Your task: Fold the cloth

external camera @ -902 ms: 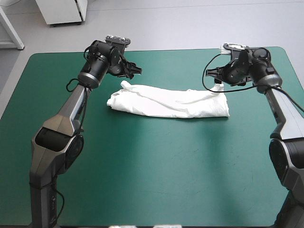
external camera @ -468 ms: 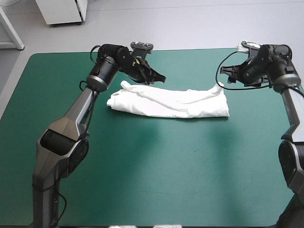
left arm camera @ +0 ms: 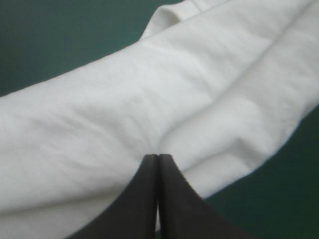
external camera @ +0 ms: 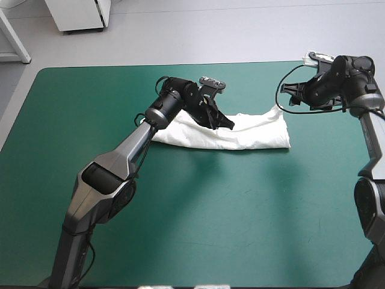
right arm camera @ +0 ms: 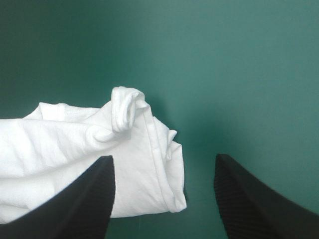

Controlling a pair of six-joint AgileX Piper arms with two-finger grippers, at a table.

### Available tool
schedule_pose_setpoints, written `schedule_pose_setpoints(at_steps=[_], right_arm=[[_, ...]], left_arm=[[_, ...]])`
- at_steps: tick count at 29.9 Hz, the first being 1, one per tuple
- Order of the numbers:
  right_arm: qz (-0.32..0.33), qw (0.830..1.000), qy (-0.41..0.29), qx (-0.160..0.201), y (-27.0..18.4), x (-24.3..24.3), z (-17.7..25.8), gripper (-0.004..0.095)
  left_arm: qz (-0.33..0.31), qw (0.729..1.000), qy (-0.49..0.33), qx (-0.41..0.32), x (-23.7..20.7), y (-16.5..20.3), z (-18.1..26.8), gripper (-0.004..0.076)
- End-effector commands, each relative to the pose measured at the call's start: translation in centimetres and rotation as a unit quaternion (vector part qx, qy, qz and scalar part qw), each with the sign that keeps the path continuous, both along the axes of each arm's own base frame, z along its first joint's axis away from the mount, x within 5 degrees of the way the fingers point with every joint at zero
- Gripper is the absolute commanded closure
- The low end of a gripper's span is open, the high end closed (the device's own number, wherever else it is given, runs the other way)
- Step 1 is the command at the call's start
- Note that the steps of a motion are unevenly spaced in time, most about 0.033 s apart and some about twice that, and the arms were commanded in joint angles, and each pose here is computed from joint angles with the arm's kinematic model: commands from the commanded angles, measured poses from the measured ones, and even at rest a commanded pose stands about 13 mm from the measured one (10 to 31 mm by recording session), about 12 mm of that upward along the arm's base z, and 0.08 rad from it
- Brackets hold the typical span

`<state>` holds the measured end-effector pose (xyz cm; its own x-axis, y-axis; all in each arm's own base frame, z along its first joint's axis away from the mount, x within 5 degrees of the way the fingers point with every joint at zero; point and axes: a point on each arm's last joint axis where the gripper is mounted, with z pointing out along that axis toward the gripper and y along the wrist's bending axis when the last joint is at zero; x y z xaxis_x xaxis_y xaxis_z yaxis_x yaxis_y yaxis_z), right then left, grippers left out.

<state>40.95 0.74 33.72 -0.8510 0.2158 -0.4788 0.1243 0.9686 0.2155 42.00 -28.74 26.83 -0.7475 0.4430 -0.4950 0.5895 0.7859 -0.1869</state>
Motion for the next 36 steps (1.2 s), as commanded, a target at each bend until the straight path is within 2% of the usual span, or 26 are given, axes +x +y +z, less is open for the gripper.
schedule_pose_setpoints(at_steps=[1,4,7,12,14,17,26,36], right_arm=[[-0.003,0.998,-0.058,0.001,-0.4,-1.1,3.5,0.0355],[-0.003,0.998,-0.058,0.002,-0.4,-1.1,3.5,0.0355],[-0.012,0.998,-0.059,0.020,-0.8,-1.1,3.5,0.0355],[-0.019,0.996,-0.055,0.069,-2.5,-1.1,3.0,0.0355],[0.007,0.994,-0.046,0.096,-2.7,-1.3,2.3,0.0355],[0.055,0.993,-0.021,0.098,-2.7,-1.6,0.3,0.0354],[0.062,0.989,0.054,0.123,-2.5,0.2,-6.4,0.0308],[0.071,0.984,0.077,0.145,-1.5,1.7,-9.8,0.0309]], left_arm=[[0.004,0.999,-0.039,-0.023,-0.1,0.1,2.4,0.0734],[0.004,1.000,-0.021,-0.006,0.3,-0.1,0.6,0.0734],[0.003,1.000,-0.004,0.005,0.6,-0.3,-0.9,0.0734],[0.001,1.000,0.009,0.004,0.6,-0.5,-1.6,0.0734],[0.000,1.000,0.012,0.000,0.5,-0.5,-1.6,0.0734],[-0.001,1.000,0.013,-0.003,0.5,-0.6,-1.6,0.0734],[-0.002,1.000,0.018,0.000,0.4,-0.6,-1.6,0.0734],[-0.002,1.000,0.018,0.000,0.4,-0.6,-1.6,0.0734]])
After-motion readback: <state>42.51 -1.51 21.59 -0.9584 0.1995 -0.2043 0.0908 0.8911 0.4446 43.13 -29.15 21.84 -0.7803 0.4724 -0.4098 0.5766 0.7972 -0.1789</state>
